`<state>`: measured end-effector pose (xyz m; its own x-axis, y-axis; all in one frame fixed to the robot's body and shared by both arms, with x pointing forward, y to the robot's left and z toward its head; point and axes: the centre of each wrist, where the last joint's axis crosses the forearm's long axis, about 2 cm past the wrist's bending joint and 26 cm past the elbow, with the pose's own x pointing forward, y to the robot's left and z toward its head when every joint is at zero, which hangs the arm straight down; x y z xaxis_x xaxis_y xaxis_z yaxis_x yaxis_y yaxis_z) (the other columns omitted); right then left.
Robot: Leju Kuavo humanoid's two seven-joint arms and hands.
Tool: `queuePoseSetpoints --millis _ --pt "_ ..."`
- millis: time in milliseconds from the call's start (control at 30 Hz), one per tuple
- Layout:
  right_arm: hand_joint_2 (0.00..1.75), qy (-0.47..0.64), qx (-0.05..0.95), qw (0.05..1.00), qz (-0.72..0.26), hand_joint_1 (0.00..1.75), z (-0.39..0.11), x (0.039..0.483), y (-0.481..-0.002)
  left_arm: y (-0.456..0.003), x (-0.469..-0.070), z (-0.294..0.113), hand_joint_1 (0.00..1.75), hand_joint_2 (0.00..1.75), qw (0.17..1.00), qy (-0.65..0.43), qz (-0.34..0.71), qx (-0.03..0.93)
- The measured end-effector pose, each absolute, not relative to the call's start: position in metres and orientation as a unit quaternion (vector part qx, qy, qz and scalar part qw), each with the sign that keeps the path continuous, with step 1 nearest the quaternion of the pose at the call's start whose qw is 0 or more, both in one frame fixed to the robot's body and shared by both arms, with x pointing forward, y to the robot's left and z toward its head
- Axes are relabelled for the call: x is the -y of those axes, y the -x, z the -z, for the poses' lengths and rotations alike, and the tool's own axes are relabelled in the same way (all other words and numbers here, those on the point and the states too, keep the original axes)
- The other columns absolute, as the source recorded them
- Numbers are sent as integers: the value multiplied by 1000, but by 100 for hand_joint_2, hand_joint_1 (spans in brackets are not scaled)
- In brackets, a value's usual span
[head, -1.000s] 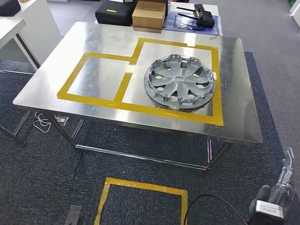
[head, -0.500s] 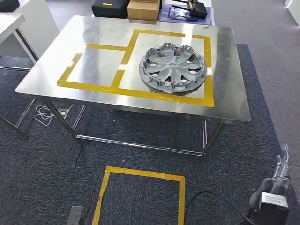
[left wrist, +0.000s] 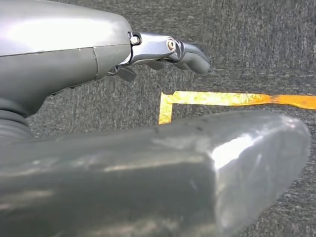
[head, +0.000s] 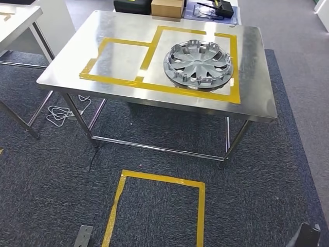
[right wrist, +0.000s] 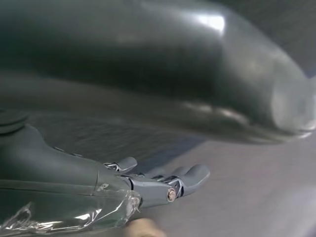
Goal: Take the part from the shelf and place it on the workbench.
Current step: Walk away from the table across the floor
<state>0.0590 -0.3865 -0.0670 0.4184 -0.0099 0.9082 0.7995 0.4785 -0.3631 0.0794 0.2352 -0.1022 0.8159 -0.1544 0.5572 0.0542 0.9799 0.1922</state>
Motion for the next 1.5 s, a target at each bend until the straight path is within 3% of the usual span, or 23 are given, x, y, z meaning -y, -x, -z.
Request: queuePoseSetpoints --millis 333,667,1500 --pt "0 336 258 846 325 0 102 335 -43 -74 -237 103 0 0 950 -87 53 295" --pt "0 250 165 904 305 0 109 301 -40 -77 -237 103 0 0 949 -89 50 297" --pt "0 211 160 935 236 0 110 282 -39 -61 -239 105 0 0 950 -101 51 291"
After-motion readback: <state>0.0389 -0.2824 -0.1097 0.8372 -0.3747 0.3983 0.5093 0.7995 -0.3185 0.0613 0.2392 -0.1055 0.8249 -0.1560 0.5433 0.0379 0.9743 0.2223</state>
